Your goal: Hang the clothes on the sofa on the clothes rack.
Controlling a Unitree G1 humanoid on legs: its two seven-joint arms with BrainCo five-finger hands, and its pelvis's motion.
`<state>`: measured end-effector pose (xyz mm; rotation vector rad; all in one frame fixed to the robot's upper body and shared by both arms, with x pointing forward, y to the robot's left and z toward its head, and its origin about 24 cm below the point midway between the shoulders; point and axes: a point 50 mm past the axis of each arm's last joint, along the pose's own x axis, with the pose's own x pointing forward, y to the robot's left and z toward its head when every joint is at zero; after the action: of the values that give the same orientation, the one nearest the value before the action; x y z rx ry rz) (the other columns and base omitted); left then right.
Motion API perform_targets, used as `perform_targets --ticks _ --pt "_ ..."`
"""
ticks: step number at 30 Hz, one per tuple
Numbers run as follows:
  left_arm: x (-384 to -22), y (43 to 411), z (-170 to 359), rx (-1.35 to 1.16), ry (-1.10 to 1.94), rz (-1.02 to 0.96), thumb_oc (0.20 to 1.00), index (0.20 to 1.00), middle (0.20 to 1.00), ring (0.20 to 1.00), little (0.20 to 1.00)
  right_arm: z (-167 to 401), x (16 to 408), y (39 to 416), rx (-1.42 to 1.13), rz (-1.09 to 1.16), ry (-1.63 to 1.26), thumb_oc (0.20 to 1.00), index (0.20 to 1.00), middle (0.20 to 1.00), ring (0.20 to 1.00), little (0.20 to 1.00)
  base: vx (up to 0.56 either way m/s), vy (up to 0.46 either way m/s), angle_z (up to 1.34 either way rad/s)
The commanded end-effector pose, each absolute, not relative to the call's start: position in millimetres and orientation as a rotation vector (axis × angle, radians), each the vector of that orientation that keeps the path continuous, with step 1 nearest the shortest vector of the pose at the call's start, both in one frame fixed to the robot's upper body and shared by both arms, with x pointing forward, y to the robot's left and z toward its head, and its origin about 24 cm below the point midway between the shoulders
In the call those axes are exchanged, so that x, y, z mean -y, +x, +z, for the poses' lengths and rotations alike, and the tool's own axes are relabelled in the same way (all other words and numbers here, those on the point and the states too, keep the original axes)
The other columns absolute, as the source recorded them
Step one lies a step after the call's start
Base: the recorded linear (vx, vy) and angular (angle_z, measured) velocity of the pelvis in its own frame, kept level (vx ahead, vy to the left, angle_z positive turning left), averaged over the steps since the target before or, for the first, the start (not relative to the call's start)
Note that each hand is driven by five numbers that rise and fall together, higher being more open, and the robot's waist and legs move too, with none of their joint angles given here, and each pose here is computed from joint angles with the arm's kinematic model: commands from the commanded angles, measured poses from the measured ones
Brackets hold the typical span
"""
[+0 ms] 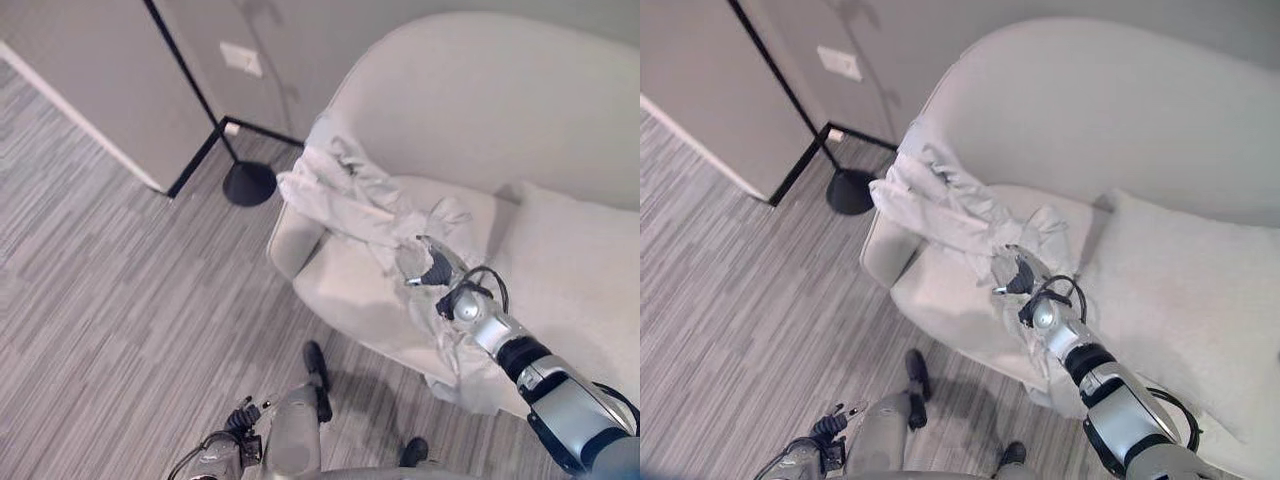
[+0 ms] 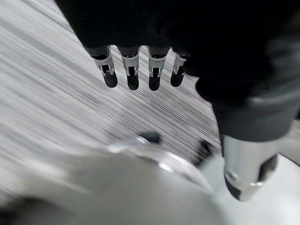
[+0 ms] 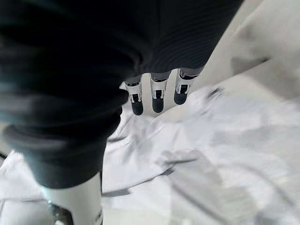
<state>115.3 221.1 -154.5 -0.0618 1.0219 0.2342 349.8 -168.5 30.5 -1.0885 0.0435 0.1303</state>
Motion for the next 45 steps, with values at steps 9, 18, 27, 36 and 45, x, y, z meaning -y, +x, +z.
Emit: perform_targets --ticks 9,18,27,36,45 --pt "-210 175 -126 -0.785 0.207 0.009 1.000 1.000 1.000 1.000 1.000 124 223 398 0.064 -0.347 -1.177 1.000 1.000 1.000 1.000 1.000 0.05 0.045 0.25" --pt "-203 217 -96 -0.584 0.342 -0.077 1.000 1.000 1.000 1.000 1.000 138 246 400 -0.009 -0.420 -1.162 1.000 1.000 1.000 1.000 1.000 0.05 0.074 0.19" --pt "-213 220 -91 -0.568 0.332 -0.027 1.000 1.000 1.000 1.000 1.000 92 235 392 -0.215 -0.216 -1.142 0.200 0.200 0.200 0.200 0.200 0.04 0.019 -0.05" --pt "-226 207 -103 -0.653 0.414 0.034 1.000 1.000 1.000 1.000 1.000 56 238 367 -0.215 -0.327 -0.545 0.200 0.200 0.200 0.200 0.200 0.04 -0.050 -0.09" --pt "-243 177 -118 -0.797 0.414 0.055 1.000 1.000 1.000 1.000 1.000 118 253 312 0.336 -0.271 0.477 0.200 0.200 0.200 0.200 0.200 0.08 0.000 -0.10"
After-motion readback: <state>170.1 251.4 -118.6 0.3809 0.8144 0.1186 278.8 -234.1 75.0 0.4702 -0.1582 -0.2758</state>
